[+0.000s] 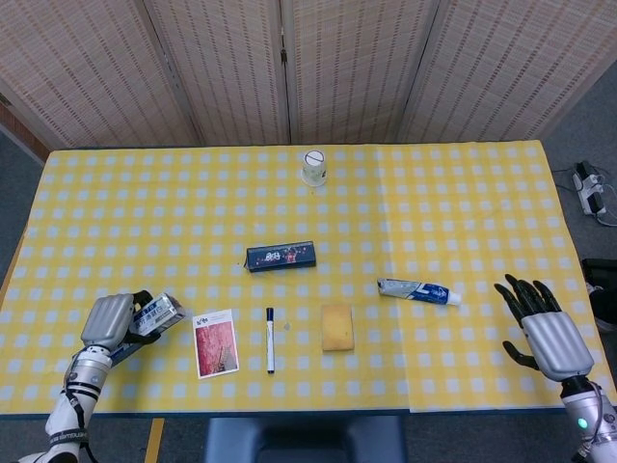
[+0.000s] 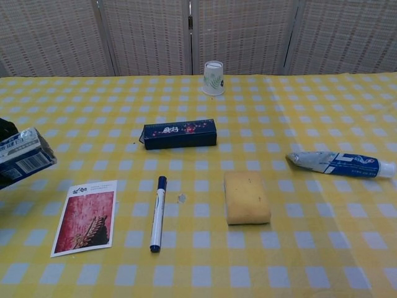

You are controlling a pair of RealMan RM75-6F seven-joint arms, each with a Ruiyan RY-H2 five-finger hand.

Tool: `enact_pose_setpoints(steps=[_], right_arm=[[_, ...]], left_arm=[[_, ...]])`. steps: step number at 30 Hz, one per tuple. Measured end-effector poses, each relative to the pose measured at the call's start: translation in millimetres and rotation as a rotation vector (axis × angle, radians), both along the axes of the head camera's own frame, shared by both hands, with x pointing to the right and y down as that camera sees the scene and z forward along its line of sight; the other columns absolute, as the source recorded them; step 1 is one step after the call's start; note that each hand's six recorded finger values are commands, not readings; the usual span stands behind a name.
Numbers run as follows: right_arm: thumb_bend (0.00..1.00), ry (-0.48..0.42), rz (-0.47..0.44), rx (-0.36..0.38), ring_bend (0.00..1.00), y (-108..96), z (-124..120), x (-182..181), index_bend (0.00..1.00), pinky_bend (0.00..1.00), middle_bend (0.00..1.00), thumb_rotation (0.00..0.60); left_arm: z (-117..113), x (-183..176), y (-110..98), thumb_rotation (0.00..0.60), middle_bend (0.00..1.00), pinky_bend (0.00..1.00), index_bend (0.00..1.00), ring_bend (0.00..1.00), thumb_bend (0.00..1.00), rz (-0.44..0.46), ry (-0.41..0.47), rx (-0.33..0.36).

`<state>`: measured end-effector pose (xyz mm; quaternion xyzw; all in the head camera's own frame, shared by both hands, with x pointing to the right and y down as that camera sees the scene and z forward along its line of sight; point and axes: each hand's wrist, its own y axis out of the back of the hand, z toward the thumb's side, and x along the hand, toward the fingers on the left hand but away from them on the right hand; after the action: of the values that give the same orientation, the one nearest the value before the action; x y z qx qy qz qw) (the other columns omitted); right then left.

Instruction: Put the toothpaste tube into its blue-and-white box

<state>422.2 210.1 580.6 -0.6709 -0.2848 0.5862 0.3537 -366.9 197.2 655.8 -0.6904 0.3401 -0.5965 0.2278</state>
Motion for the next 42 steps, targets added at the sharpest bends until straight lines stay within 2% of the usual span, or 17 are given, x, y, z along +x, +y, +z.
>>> enact_pose_setpoints(steps=[3,7,11,17,22,26,37,42], right_arm=[[0.32,-0.043,0.039,-0.004,0.16,-13.7,5.6,-0.9,0.15,0.02,0.11,0.6],[0.32,-0.043,0.048,-0.024,0.19,-26.7,19.0,-5.6,0.2,0.06,0.15,0.6],[0.32,-0.044,0.032,-0.057,0.21,-42.3,35.4,-17.4,0.24,0.12,0.17,0.6],[0.32,-0.023,-0.021,-0.089,0.23,-65.8,59.5,-40.9,0.28,0.14,0.19,0.6],[0.33,0.004,-0.047,-0.131,0.24,-72.2,79.8,-58.5,0.3,0.16,0.21,0.6],[0.32,0.008,-0.072,-0.136,0.24,-74.6,91.2,-75.1,0.31,0.16,0.21,0.6],[0.32,0.011,-0.079,-0.181,0.28,-75.1,104.5,-92.4,0.35,0.19,0.24,0.6],[0.32,0.041,-0.105,-0.176,0.3,-79.5,108.7,-101.0,0.37,0.23,0.26,0.6]], left_arm=[[-4.5,14.7,2.5,0.6,0.6,0.67,0.5,0.53,0.15,0.047,0.022,0.009],[-6.2,30.0,4.1,0.6,0.58,0.65,0.48,0.51,0.15,0.094,0.037,0.02],[-3.3,31.0,3.9,0.6,0.57,0.65,0.48,0.5,0.15,0.098,0.036,0.02],[2.1,24.1,1.9,0.6,0.57,0.64,0.48,0.49,0.15,0.087,0.024,0.016],[2.8,19.5,-1.4,0.6,0.57,0.64,0.49,0.49,0.15,0.076,0.02,0.014],[3.0,17.1,-2.1,0.6,0.57,0.64,0.49,0.49,0.15,0.075,0.015,0.012],[5.8,29.7,3.3,0.6,0.57,0.64,0.49,0.49,0.15,0.1,0.021,-0.002],[5.1,32.4,4.2,0.6,0.57,0.64,0.49,0.49,0.15,0.117,0.008,0.01]])
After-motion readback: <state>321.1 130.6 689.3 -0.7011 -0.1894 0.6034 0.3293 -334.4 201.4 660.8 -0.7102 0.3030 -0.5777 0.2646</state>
